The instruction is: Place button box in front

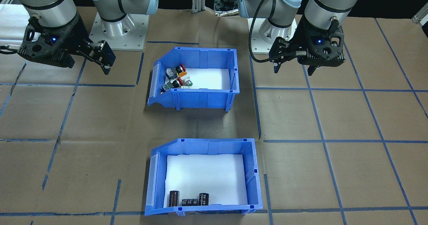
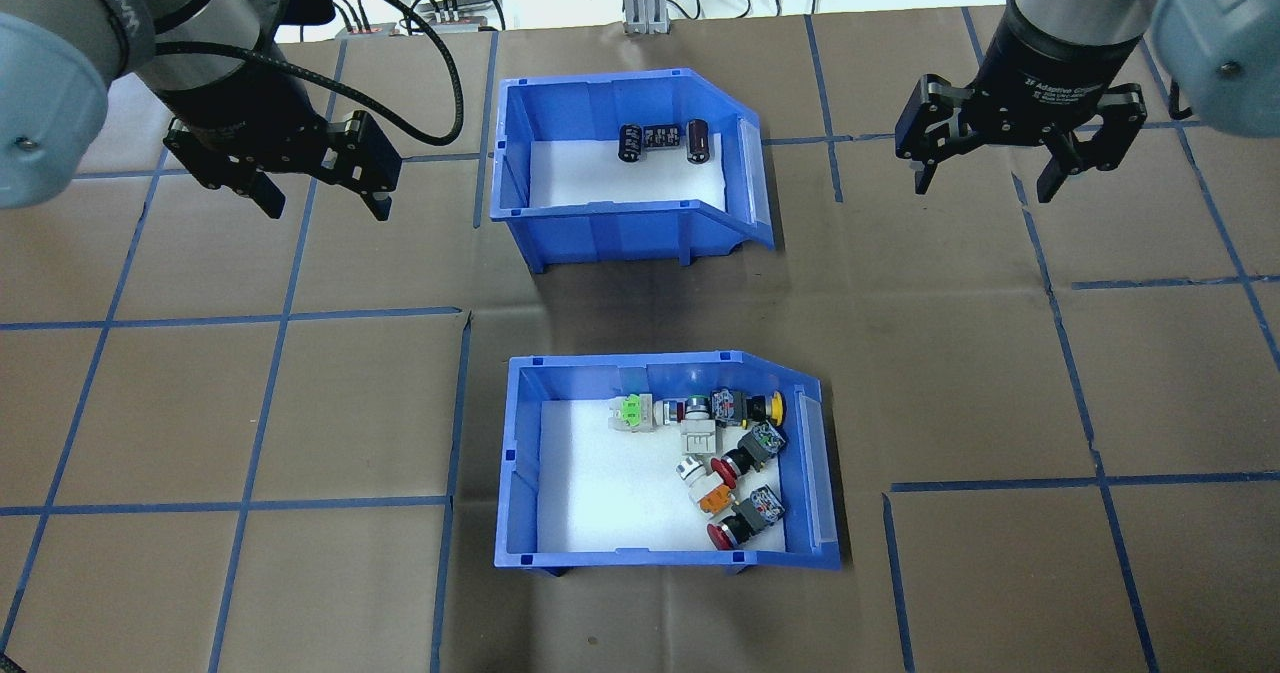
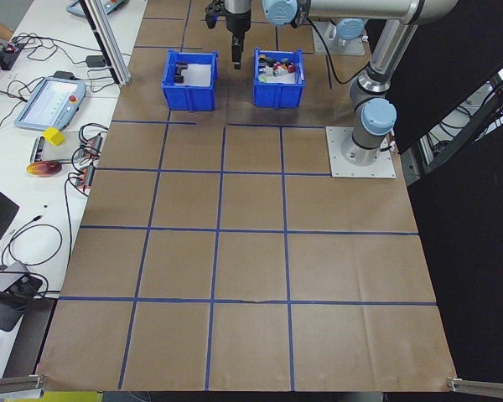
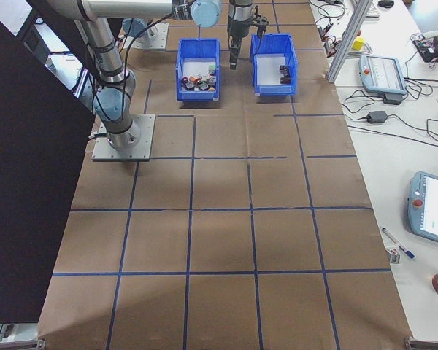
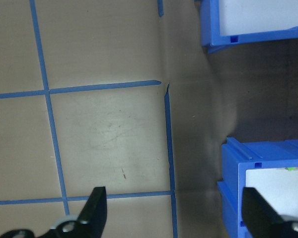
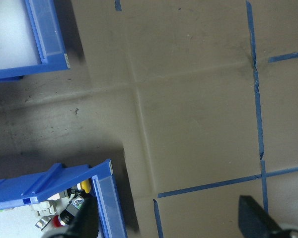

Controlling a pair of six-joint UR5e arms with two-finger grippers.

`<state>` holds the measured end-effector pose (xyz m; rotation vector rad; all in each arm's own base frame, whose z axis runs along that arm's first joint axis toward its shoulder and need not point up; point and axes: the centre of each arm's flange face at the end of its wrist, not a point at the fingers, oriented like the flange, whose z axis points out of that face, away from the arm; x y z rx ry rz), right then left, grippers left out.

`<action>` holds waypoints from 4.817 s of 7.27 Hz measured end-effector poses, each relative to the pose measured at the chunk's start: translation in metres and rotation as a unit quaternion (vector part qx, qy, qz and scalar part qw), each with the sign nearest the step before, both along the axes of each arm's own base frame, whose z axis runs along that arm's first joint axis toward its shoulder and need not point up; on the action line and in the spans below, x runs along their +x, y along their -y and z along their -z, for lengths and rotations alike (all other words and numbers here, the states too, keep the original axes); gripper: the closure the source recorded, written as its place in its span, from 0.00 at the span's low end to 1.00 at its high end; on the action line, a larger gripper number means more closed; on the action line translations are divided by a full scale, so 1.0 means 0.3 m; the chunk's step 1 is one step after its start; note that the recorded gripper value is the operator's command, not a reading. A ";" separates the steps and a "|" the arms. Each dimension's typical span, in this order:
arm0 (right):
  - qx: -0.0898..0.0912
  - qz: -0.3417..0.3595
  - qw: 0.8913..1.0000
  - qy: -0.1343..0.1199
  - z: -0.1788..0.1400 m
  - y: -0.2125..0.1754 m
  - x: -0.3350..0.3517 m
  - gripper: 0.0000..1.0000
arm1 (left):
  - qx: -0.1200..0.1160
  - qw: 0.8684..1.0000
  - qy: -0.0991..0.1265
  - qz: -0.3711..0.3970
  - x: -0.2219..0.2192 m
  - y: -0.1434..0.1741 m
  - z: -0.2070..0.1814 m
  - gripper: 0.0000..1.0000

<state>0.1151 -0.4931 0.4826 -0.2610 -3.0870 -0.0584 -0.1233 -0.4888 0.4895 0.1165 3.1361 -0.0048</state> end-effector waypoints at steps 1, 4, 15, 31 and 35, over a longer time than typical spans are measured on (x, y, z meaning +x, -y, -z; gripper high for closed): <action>0.001 -0.008 1.000 0.001 0.001 0.001 0.001 0.00 | -0.002 1.000 0.000 0.000 0.000 -0.004 -0.004 0.05; 0.016 -0.059 0.998 0.007 0.032 0.038 0.003 0.00 | -0.003 1.000 0.000 -0.001 0.000 0.006 0.006 0.06; 0.008 -0.671 0.741 0.018 0.260 0.602 0.771 0.00 | 0.097 0.924 -0.011 -0.371 -0.307 -0.518 0.341 0.11; 0.016 -0.728 0.685 0.026 0.609 0.461 1.078 0.95 | 0.047 0.707 0.008 -0.705 -0.636 -0.799 0.826 0.79; 0.003 -0.735 0.678 -0.013 0.473 0.576 0.883 0.96 | 0.029 0.683 -0.030 -0.729 -0.651 -0.767 0.799 1.00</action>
